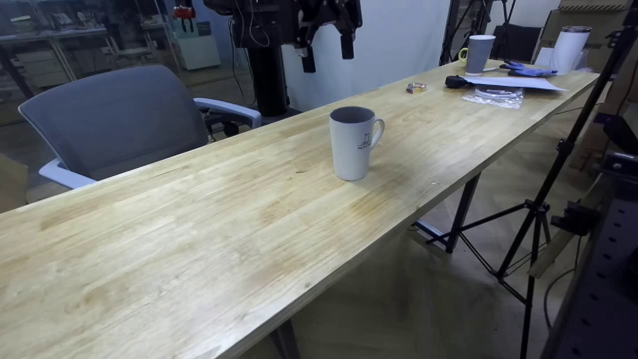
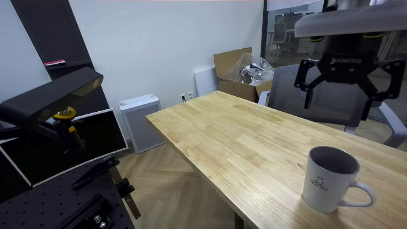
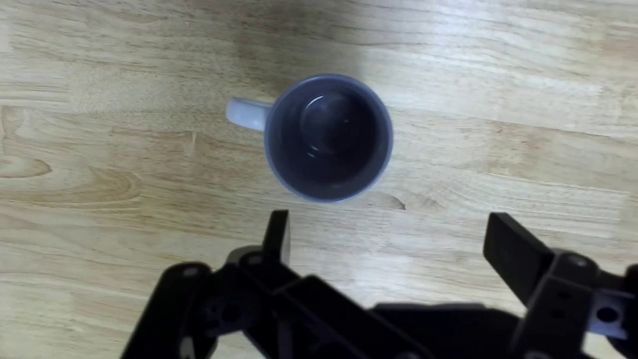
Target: Move the mug to the left then to the right
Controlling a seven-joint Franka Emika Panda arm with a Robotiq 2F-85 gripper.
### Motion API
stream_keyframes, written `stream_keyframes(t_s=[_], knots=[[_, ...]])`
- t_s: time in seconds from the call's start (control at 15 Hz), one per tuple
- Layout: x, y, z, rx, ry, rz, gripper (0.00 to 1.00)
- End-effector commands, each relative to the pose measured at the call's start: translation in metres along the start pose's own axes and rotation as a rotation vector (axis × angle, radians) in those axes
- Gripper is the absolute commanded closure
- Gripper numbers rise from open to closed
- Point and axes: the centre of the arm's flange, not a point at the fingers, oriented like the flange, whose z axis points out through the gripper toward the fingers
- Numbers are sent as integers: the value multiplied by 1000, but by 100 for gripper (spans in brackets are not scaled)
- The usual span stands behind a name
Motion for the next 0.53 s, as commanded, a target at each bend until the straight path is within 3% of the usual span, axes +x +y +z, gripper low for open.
stream_keyframes(t_s=[0.0,0.47], knots=[[0,-5,1,2,-3,-9,0],[-1,-1,4,3,-8,-6,0]])
